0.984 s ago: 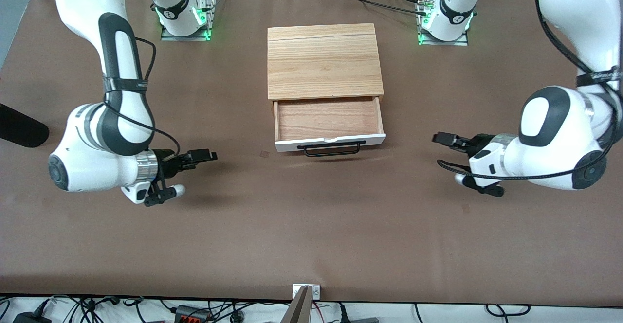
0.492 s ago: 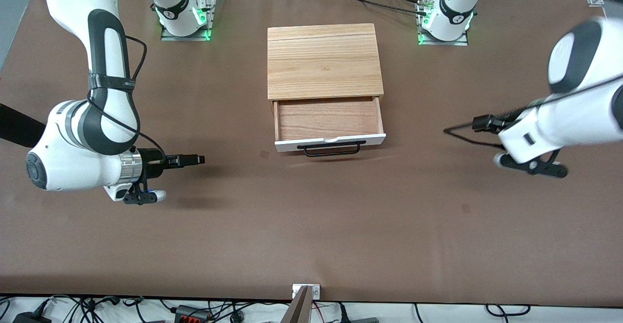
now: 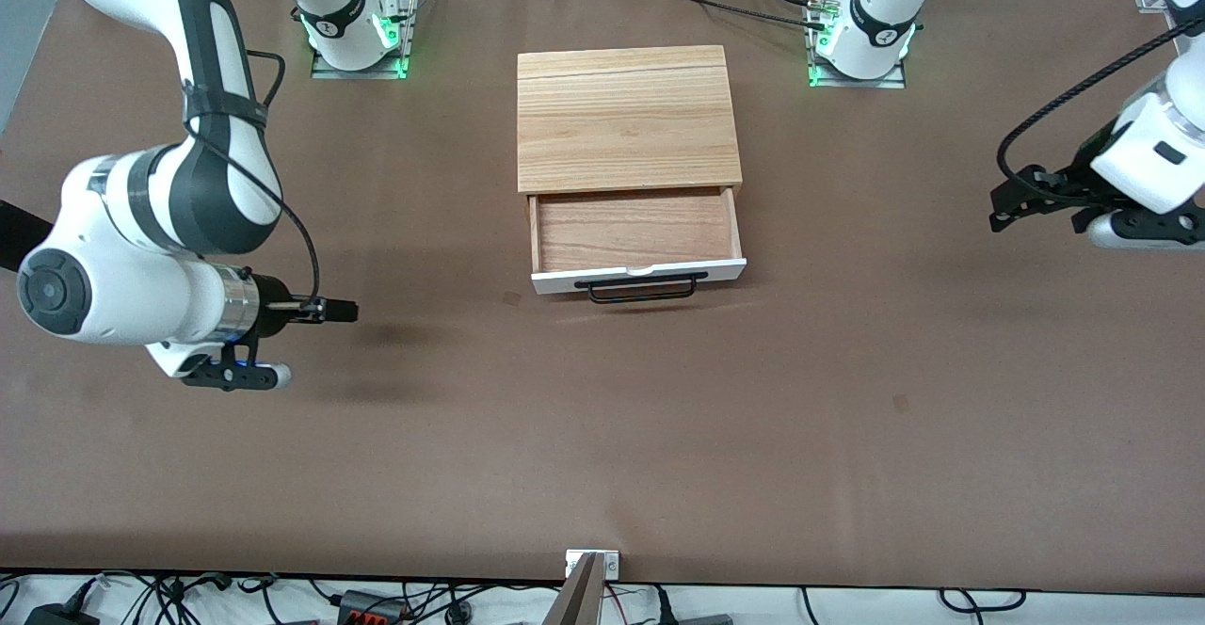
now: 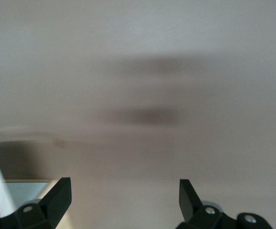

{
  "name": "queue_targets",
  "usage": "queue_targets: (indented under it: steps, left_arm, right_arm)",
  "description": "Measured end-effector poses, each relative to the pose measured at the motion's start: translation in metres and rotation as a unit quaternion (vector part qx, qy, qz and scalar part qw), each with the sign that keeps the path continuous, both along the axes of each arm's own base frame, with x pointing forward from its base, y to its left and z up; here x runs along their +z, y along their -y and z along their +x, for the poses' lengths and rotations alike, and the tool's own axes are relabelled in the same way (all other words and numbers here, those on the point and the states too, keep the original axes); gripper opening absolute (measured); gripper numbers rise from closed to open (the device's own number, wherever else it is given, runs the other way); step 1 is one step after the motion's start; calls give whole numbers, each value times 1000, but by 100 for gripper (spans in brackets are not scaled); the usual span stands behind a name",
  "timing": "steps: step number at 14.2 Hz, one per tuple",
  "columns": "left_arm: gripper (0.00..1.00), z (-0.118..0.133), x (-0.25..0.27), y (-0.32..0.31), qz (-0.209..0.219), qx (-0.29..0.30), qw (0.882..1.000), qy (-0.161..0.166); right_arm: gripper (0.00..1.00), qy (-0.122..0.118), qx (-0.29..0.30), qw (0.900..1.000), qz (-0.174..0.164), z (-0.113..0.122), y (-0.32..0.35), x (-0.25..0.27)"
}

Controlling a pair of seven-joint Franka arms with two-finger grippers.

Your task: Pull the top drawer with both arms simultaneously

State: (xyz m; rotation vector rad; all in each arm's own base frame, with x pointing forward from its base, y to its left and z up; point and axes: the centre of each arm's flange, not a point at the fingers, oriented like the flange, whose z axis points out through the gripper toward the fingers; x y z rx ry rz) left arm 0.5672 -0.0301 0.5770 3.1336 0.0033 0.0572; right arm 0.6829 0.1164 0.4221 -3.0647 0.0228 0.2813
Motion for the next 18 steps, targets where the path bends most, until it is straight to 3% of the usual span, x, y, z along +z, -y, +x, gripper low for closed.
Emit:
queue_targets:
  steps: [3,6,9,12,16,18]
  left_arm:
    - [100,-17,-4,0,0,-1,1000,-2]
    - [100,-17,-3,2,0,-3,1000,3]
    - [100,-20,-5,6,1,-5,1000,-14]
    - [100,-22,-5,7,2,-5,1000,-19]
    - [100,-24,1,7,2,-5,1000,-26]
    - [100,-24,3,7,2,-6,1000,-26]
  right_arm:
    - [100,46,27,996,-67,-7,29,56]
    - [100,83,-12,994,-72,-19,92,116]
    - [100,104,-51,991,-73,-33,143,152]
    - [100,111,-56,989,-74,-48,153,172]
    - [100,74,-35,994,-72,-72,156,179]
    - [100,71,-32,994,-72,-77,154,167]
